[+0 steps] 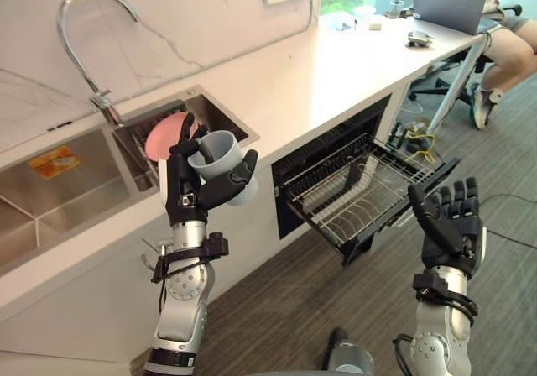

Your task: Walk over to the sink, pick up the cup, carry it to the dishwasher, place the cup inside the dishwasher, then close the dishwasher door

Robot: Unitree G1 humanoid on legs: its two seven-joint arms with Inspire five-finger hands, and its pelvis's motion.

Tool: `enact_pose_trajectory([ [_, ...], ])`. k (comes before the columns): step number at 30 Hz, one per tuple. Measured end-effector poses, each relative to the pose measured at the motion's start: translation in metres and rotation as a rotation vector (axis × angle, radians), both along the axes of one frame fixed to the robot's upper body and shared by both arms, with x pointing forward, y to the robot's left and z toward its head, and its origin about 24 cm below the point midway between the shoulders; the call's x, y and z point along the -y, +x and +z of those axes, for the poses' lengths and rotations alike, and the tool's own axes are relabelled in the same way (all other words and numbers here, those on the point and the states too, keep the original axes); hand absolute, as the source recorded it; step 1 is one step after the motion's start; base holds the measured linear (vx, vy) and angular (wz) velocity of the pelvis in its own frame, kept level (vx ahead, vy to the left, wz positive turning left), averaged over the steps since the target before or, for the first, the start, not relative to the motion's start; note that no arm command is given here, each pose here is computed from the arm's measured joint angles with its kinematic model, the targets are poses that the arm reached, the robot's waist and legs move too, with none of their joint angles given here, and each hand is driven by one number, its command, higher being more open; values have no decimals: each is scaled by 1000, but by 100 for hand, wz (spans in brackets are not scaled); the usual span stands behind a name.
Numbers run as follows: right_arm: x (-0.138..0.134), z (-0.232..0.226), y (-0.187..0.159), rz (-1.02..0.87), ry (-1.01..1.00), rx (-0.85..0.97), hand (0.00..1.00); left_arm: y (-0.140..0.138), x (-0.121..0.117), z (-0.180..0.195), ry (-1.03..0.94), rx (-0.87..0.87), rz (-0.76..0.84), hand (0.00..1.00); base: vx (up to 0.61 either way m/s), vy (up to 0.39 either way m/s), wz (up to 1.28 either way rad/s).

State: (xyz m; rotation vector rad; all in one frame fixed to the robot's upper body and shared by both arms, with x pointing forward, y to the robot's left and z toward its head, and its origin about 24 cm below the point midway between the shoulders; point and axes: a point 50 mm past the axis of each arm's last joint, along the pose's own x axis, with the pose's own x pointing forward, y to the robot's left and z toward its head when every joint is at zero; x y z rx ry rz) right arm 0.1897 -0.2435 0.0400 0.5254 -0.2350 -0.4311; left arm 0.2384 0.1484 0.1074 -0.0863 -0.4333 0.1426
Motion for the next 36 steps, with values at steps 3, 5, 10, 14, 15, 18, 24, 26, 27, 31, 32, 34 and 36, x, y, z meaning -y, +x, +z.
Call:
enact_pose_trajectory([
  [3, -6, 4, 0, 54, -29, 8, 100, -3, -1, -4, -9, -17, 11, 0, -29, -11, 4],
  [5, -10, 3, 1, 91, -30, 1, 100, -4, -2, -6, -15, -26, 26, 0, -1, -32, 8],
  [10, -35, -2, 10, 264, -7, -14, 100, -15, -11, -15, -18, -55, 63, 0, 119, -120, 0],
  [14, -54, -8, 14, 423, -17, -46, 100, -20, -6, -29, -7, -120, 27, 0, 297, -211, -15],
  [15, -52, -12, 14, 428, -22, -66, 100, -20, 4, -36, 3, -148, -35, 0, 313, -105, -8],
  [18, -47, -14, 14, 405, -37, -57, 100, -23, 34, -39, 47, -154, -187, 0, 319, -6, -21],
  [24, -48, -16, 11, 409, -59, -60, 100, -24, 50, -33, 90, -127, -267, 0, 279, 107, -44],
  [26, -47, -14, 13, 388, -58, -55, 100, -18, 46, -27, 99, -102, -257, 0, 215, 85, -2],
  [27, -47, -14, 13, 384, -55, -57, 100, -17, 43, -27, 90, -103, -244, 0, 168, 59, -8],
  [31, -50, -12, 17, 390, -50, -41, 100, -16, 37, -24, 63, -99, -198, 0, 141, 45, -8],
  [32, -51, -11, 18, 389, -46, -35, 100, -16, 37, -23, 61, -94, -197, 0, 113, 57, -6],
  [34, -52, -10, 20, 387, -38, -27, 100, -15, 38, -20, 56, -82, -198, 0, 76, 43, -6],
  [36, -54, -10, 20, 385, -30, -23, 100, -15, 39, -16, 51, -64, -195, 0, 37, 48, -9],
])
